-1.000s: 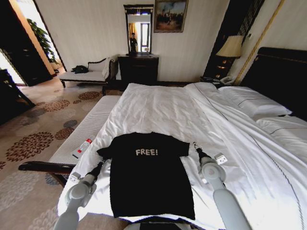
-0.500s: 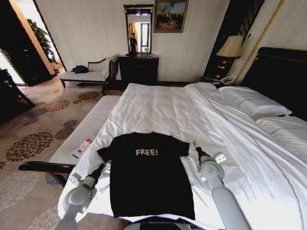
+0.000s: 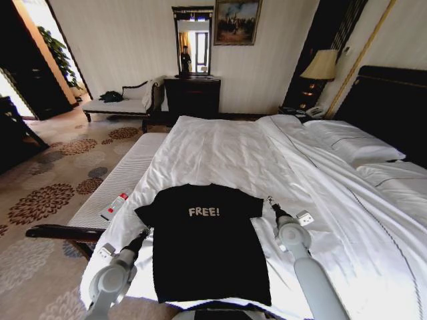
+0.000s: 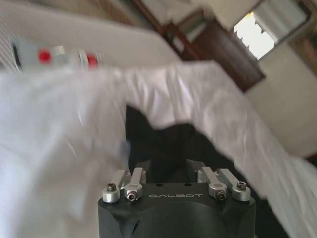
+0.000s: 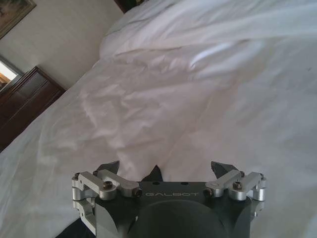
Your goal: Fold the clothes on the bed.
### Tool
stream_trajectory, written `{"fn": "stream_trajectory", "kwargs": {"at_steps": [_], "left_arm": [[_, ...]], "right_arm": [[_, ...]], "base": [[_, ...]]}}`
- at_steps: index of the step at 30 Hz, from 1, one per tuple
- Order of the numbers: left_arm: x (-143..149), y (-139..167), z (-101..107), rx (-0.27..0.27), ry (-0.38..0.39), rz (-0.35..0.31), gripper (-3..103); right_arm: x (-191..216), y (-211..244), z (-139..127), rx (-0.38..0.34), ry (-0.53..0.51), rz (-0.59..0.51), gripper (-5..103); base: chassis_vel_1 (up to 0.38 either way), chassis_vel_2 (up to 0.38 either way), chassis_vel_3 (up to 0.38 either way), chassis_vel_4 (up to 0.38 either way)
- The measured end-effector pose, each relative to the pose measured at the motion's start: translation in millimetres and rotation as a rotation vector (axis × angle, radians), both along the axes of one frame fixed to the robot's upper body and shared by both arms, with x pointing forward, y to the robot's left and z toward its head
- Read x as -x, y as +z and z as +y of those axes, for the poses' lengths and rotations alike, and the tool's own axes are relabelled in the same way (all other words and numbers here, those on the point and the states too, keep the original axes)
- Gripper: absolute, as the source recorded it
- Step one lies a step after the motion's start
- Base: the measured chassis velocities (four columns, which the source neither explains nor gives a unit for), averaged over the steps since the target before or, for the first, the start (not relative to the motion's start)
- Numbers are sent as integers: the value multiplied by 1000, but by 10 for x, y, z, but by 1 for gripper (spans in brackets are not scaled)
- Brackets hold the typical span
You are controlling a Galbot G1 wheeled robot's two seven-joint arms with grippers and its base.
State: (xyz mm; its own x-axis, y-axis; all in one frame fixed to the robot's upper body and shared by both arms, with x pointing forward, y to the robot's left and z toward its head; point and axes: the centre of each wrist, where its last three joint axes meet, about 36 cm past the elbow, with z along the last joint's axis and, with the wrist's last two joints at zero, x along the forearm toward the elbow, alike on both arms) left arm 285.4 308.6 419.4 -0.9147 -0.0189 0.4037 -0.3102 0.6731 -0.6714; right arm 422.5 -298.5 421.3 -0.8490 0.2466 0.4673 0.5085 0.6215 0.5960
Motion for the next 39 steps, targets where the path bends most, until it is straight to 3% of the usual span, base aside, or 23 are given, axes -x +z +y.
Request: {"fn": "stream_trajectory", "kwargs": {"at_steps": [4,6,8,11,14,15,17,20,22,23,27,28,39], "left_arm": [[182,289,6,-6,72,-69,55],[284,527,-40,16,92,-123,66],[300,578,-53,21,93,-135,72],[395,985,-166,45,76,-223,82],[431,1158,-226,43,62,-260,93],[447,1191,-249,40,63,-254,97],[463,1182,-268,47,64,-241,99],[491,1142,-307,71,69,-212,100],[494,1135,-317,78,72,-207,100],[492,1129,-326,90,73,-200,100],[473,1130,-323,106,65,-194,100],[463,1136,-322,104,60,-194,100],[420,1141,-350,77,54,-195,100]], "right_arm": [[-44,-108,-47,-36,27,-5,100],[-100,-217,-96,-43,48,-21,100],[-111,-234,-103,-43,53,-25,100],[-220,-390,-164,-43,90,-35,100],[-283,-494,-180,-31,98,-21,103],[-351,-609,-195,-14,96,1,95],[-388,-666,-200,-6,94,12,95],[-424,-757,-227,12,92,29,77],[-425,-775,-237,16,93,32,77],[-423,-808,-264,27,96,36,85],[-434,-853,-307,40,98,29,90],[-444,-859,-313,39,100,21,99],[-525,-893,-190,41,131,3,100]], "base": [[0,0,0,0],[0,0,0,0],[0,0,0,0],[0,0,0,0],[0,0,0,0],[0,0,0,0],[0,0,0,0],[0,0,0,0],[0,0,0,0],[0,0,0,0],[0,0,0,0],[0,0,0,0],[0,0,0,0]]}}
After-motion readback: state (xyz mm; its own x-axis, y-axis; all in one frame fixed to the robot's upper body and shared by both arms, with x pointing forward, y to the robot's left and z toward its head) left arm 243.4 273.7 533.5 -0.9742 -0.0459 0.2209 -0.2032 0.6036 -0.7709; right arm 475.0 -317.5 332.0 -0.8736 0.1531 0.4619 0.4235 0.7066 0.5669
